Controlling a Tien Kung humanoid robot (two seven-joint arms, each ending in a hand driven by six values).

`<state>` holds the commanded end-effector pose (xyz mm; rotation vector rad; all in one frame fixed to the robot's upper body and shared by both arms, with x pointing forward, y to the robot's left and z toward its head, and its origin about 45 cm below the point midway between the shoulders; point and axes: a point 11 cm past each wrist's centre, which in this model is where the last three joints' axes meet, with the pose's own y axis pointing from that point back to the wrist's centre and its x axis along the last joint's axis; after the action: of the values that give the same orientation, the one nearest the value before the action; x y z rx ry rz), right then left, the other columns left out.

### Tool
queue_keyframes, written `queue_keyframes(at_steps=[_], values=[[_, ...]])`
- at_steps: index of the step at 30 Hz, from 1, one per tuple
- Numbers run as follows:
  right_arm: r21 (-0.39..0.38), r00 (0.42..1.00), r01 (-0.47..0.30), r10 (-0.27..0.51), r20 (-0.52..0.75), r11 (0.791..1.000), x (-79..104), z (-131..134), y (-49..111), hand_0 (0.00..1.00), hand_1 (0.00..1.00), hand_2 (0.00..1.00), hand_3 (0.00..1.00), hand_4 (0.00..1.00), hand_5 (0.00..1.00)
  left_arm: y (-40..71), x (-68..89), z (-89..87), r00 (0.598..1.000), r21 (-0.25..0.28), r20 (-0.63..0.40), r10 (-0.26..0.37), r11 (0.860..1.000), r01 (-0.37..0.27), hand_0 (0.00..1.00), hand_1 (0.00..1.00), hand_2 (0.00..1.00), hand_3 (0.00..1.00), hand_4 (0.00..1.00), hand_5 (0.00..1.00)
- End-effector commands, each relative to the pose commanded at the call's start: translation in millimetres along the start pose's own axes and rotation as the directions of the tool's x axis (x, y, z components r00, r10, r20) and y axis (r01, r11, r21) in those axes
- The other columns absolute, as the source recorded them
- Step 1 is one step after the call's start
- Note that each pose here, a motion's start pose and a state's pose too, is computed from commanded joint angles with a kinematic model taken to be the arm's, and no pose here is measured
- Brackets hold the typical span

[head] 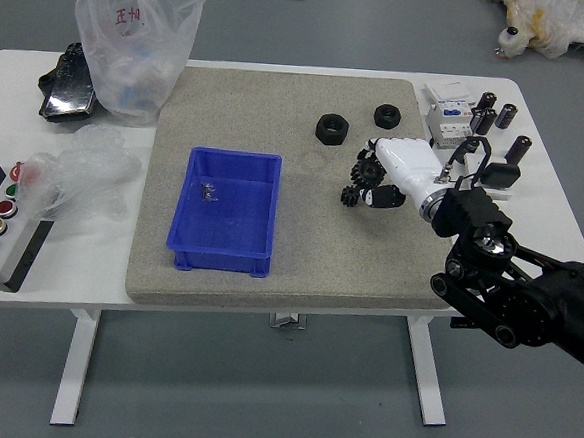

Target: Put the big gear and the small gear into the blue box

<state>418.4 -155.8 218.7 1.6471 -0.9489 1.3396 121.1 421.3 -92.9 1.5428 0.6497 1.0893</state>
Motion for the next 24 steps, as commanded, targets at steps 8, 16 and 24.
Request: queue_keyframes(at_steps=[8,16,24], values=[[0.275,1.000,-0.008,0.008,0.001,0.962,0.2,-109,2.9,0.581,0.511,0.380,0.448,0.349,0.002,0.2,-0.2,1.1,1.000,0.001,0.007,-0.002,1.000,0.002,0.665,0.593,0.558,0.652,0.727,0.364],[0.305,0.997,0.068,-0.058,-0.043,0.950,-23.1,-133,3.1,0.662,0.724,0.762,0.673,0.384,0.187,0.2,0.1,-0.8,1.000,0.009,0.012,-0.003,1.000,0.003,0.665,0.593,0.559,0.653,0.732,0.375],[0.270,0.995,0.094,-0.085,-0.043,0.958,-31.4,-124,0.8,0.715,0.806,0.859,0.784,0.589,0.235,0.3,0.1,0.3,1.000,0.008,0.014,-0.004,1.000,0.004,0.666,0.593,0.558,0.654,0.733,0.376]])
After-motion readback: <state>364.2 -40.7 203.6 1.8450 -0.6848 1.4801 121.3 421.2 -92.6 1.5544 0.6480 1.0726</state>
